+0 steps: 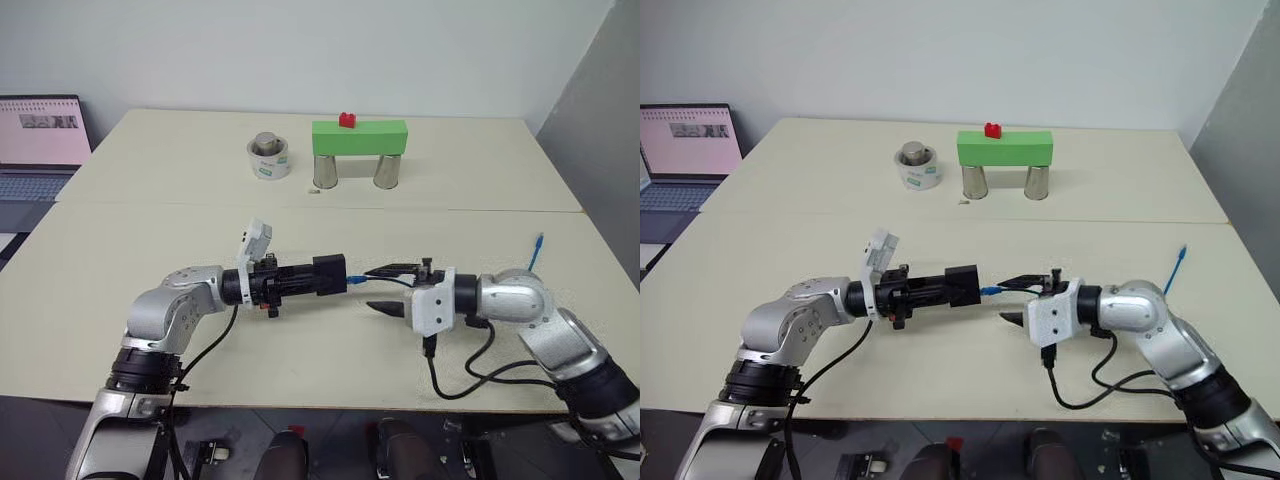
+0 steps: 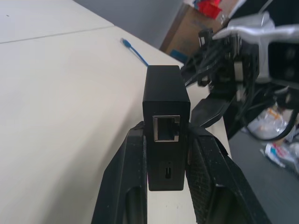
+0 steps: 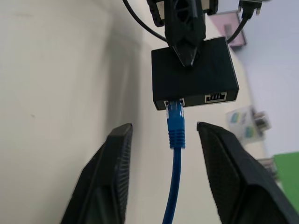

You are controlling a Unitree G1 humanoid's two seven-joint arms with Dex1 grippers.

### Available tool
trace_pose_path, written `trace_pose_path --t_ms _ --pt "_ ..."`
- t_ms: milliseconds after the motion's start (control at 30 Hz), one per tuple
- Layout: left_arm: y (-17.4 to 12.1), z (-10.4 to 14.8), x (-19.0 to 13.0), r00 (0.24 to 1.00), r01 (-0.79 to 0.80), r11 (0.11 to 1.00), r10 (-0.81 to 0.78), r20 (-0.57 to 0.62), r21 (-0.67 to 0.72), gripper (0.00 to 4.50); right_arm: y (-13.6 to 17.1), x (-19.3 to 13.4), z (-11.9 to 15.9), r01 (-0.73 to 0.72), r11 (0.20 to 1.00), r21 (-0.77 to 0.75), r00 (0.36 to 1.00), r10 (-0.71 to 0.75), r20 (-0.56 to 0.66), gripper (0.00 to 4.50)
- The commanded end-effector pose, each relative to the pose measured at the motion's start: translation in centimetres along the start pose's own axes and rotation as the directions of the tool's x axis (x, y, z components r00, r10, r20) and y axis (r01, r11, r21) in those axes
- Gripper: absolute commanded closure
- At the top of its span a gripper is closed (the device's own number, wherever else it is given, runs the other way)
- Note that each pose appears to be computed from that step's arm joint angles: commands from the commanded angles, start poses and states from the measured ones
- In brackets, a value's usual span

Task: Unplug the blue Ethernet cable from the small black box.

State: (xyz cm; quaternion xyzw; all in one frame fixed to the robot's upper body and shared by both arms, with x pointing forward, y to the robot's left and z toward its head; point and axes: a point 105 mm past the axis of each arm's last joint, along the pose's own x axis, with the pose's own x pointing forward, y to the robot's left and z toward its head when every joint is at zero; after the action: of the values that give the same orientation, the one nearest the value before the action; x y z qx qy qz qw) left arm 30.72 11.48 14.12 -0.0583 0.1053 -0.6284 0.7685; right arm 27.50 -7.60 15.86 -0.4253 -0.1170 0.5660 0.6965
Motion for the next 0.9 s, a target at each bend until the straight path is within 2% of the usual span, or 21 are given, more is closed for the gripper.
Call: trace_pose_path --t_ms 33,133,167,267,433,533,900 --pt "-0.7 1.8 0.4 0.995 0.103 0.98 -0.104 -0.003 0.17 3.74 -1.6 -1.4 2.4 0.04 0.936 0.349 0.992 -0.079 0.099 1.19" --pt "-1.4 2.2 0.4 0.984 0.18 0.957 -0.177 -0.034 0.226 3.74 -2.3 -1.6 2.5 0.059 0.833 0.55 0.984 -0.142 0.11 1.19" --pt "-1.5 2.4 0.3 0.98 0.198 0.952 -0.195 -0.038 0.234 3.74 -2.1 -1.5 2.7 0.025 0.794 0.607 0.983 -0.13 0.13 1.19" --pt "-1.6 2.7 0.2 0.975 0.222 0.944 -0.217 -0.048 0.245 3.74 -1.9 -1.5 2.9 -0.025 0.721 0.692 0.98 -0.12 0.16 1.19" --pt "-1.5 2.8 0.1 0.974 0.226 0.941 -0.221 -0.049 0.253 3.74 -1.5 -0.9 2.7 -0.096 0.652 0.752 0.981 -0.067 0.184 1.19" --pt "-1.4 2.9 0.1 0.976 0.219 0.942 -0.214 -0.048 0.255 3.74 -1.3 -0.6 3.2 -0.141 0.629 0.765 0.976 -0.042 0.215 1.19" --pt "-1.5 2.8 0.2 0.978 0.208 0.945 -0.204 -0.042 0.254 3.74 -0.8 1.0 2.4 -0.127 0.627 0.769 0.984 -0.016 0.176 1.19"
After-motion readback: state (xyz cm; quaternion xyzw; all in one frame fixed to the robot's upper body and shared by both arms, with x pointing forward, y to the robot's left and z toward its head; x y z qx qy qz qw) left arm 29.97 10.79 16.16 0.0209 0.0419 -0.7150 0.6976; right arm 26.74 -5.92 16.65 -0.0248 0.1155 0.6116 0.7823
